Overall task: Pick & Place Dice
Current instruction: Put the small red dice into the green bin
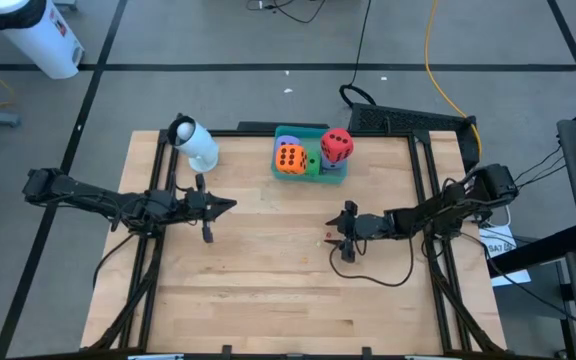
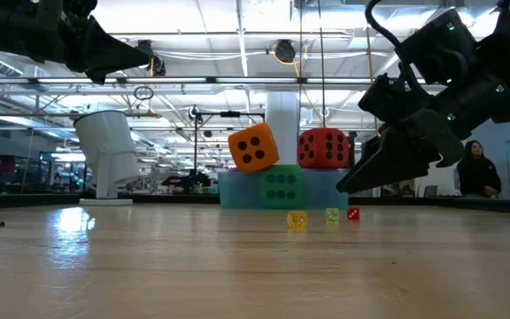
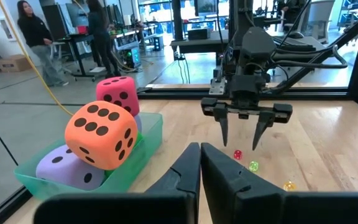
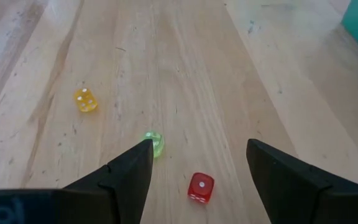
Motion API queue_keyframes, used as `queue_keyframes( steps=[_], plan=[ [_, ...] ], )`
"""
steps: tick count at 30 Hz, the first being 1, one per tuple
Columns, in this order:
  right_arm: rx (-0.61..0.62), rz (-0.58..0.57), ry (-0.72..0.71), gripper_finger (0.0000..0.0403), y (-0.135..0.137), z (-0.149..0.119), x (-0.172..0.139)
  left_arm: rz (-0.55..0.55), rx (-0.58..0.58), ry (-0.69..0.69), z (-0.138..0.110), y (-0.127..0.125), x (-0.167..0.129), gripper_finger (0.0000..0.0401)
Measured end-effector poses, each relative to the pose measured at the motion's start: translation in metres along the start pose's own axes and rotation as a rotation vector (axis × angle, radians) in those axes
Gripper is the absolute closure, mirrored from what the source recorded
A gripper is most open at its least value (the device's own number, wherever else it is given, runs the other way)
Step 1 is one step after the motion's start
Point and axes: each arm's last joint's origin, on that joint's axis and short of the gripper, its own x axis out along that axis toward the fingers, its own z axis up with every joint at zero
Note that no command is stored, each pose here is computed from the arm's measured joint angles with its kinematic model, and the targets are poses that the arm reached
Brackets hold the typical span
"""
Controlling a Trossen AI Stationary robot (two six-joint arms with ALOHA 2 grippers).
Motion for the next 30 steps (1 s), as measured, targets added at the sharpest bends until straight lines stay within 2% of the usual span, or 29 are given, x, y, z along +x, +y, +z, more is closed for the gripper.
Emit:
queue_keyframes(
  steps=[30],
  plan=[
    [0.010, 0.015, -0.037, 0.0151, 0.0019, 0.0036, -0.0003, 0.000, 0.001, 0.000, 0.0001, 0.0000, 0.0000, 0.0375]
  ],
)
